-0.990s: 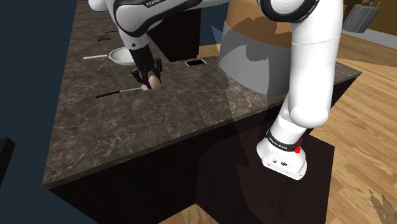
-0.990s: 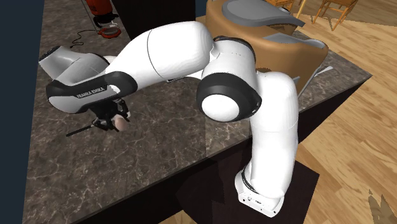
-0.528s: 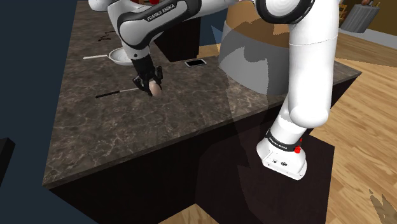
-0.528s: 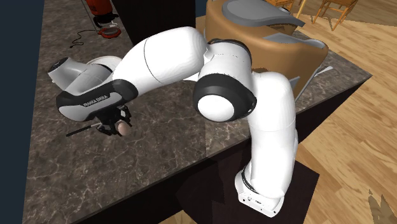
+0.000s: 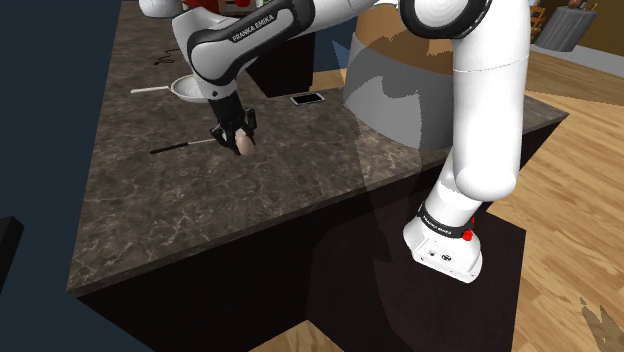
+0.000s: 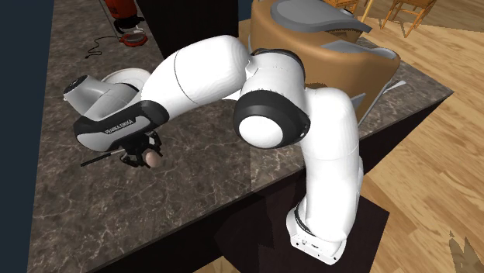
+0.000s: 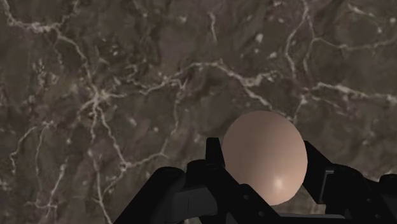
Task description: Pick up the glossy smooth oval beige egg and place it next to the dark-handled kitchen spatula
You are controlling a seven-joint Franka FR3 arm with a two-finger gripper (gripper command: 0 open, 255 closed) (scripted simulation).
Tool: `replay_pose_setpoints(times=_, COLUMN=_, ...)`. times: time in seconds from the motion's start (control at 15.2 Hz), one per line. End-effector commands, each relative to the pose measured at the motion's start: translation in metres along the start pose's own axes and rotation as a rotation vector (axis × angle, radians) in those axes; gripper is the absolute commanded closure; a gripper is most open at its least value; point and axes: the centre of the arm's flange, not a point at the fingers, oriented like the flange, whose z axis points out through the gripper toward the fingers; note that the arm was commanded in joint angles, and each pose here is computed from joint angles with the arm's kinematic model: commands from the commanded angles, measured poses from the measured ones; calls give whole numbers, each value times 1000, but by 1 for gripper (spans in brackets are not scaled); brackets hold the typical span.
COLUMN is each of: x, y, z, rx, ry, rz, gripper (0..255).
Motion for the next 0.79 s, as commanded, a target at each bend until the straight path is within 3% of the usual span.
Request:
replay_pose_setpoints(times=0.0, x=0, y=0, z=0, rx=0, ry=0, rz=0, gripper=255)
replay_pose_setpoints(times=0.07, x=0, y=0, z=0, rx=0, ry=0, rz=0, gripper=255)
replay_pose_setpoints(times=0.13, x=0, y=0, z=0, rx=0, ry=0, rz=0, gripper=0)
replay_pose_setpoints(times=0.46, x=0, y=0, z=0, rx=0, ry=0, rz=0, gripper=0)
replay_pose_setpoints(times=0.73, x=0, y=0, z=-50, rx=0, ry=0, rz=0, gripper=0)
